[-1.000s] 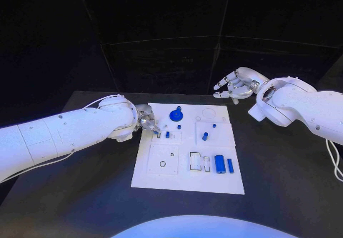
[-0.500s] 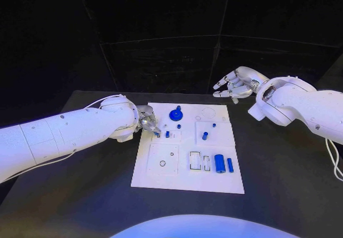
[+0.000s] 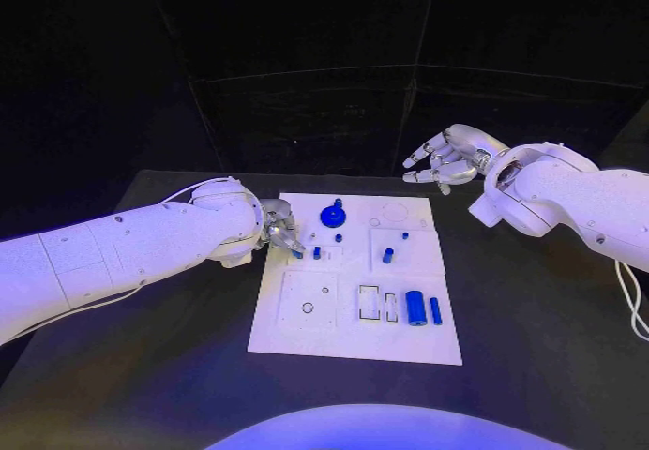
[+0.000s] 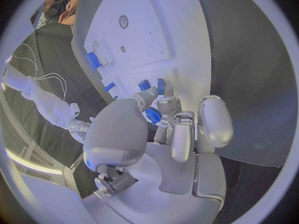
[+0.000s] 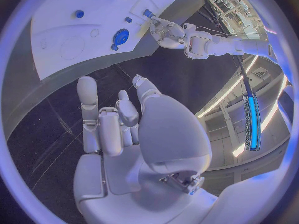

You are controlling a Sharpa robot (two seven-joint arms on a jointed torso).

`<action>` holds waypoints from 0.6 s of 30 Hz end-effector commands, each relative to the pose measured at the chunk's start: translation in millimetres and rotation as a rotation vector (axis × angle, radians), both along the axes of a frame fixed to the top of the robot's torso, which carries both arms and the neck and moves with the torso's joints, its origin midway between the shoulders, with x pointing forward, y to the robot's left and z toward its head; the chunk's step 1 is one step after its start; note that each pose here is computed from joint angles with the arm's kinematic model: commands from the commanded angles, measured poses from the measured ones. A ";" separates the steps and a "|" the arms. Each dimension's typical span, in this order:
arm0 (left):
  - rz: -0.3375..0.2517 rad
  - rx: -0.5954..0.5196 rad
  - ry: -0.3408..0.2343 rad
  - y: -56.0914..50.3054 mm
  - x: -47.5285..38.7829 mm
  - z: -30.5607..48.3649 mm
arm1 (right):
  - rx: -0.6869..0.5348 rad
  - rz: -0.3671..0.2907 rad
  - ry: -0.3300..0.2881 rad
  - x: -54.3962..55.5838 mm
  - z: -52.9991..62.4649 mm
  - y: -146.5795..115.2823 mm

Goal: Assemble the parts on the task board

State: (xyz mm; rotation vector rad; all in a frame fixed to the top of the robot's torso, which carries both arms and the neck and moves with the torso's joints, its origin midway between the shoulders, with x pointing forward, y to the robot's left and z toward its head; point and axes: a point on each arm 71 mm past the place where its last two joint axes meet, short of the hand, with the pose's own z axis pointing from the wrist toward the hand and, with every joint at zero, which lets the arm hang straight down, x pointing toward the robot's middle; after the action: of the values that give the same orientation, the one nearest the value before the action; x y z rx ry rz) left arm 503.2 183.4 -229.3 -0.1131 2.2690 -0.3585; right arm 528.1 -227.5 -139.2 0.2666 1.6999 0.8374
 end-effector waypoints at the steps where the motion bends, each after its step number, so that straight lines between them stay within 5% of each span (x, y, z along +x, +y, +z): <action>1: -0.016 0.018 0.016 -1.2 -1.3 -2.2 | 0.001 0.012 -0.005 0.0 1.6 1.5; 18: 0.000 0.009 -0.002 -0.7 1.3 -1.8 | 0.001 0.013 -0.006 0.0 1.6 1.8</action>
State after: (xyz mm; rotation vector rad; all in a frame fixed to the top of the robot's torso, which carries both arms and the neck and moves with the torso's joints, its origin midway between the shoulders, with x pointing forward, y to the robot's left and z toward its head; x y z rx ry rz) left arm 504.6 182.5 -230.4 -0.1114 2.2728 -0.3545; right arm 528.1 -226.7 -139.2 0.2653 1.7003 0.8391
